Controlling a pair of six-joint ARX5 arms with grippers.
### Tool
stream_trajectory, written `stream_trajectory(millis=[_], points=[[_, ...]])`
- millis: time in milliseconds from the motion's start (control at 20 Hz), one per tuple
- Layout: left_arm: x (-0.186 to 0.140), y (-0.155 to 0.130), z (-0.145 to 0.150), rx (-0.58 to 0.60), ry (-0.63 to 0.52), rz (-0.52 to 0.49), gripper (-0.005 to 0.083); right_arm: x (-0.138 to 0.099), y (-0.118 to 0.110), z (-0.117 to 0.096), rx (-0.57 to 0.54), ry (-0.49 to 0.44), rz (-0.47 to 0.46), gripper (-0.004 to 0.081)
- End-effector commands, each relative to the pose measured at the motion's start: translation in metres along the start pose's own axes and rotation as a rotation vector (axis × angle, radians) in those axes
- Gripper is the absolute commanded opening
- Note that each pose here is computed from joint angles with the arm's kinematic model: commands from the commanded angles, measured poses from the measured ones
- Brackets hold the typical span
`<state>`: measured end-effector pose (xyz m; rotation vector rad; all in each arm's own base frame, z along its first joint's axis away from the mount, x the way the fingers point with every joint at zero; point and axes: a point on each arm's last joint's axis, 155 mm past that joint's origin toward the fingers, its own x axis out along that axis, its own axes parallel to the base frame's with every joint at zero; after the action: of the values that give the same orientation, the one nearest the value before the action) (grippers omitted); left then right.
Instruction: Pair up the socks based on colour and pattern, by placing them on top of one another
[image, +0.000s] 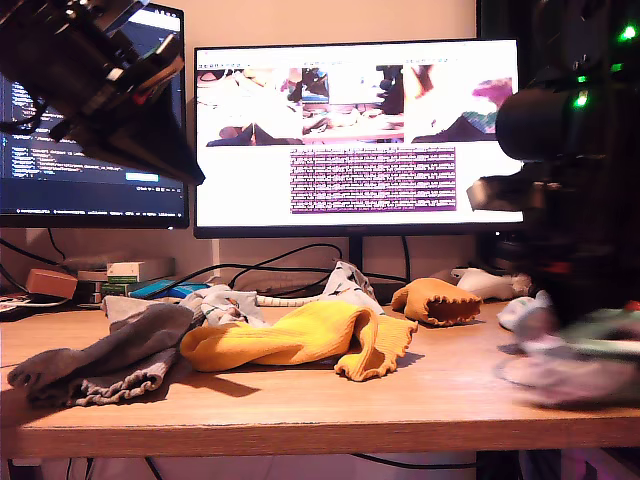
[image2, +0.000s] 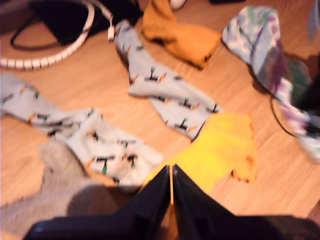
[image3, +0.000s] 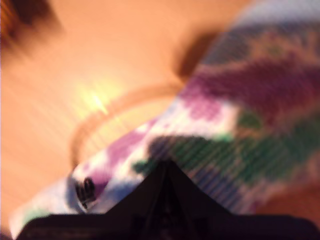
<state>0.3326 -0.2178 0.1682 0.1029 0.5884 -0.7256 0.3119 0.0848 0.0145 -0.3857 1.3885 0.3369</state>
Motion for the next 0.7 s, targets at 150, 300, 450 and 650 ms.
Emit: stream_trajectory(millis=[150,300,450,650], points=[[0.002,-0.01,-0.006,0.005,0.007,-0.022,-0.0022,0.004,-0.003,-0.014,0.013,0.079,-0.017,-0.001],[0.002,-0.01,-0.006,0.006,0.005,-0.023,-0.0022,-0.03,-0.008,0.022,0.034,-0.06,-0.025,-0.001],[0.002,-0.01,-0.006,0.009,0.004,-0.023,-0.0022,-0.057,-0.009,0.043,0.036,-0.154,-0.021,-0.001],[0.002,-0.01,-0.003,0.012,-0.006,-0.023,-0.0021,-0.075,-0.018,0.092,-0.101,-0.34,-0.074,0.0002]])
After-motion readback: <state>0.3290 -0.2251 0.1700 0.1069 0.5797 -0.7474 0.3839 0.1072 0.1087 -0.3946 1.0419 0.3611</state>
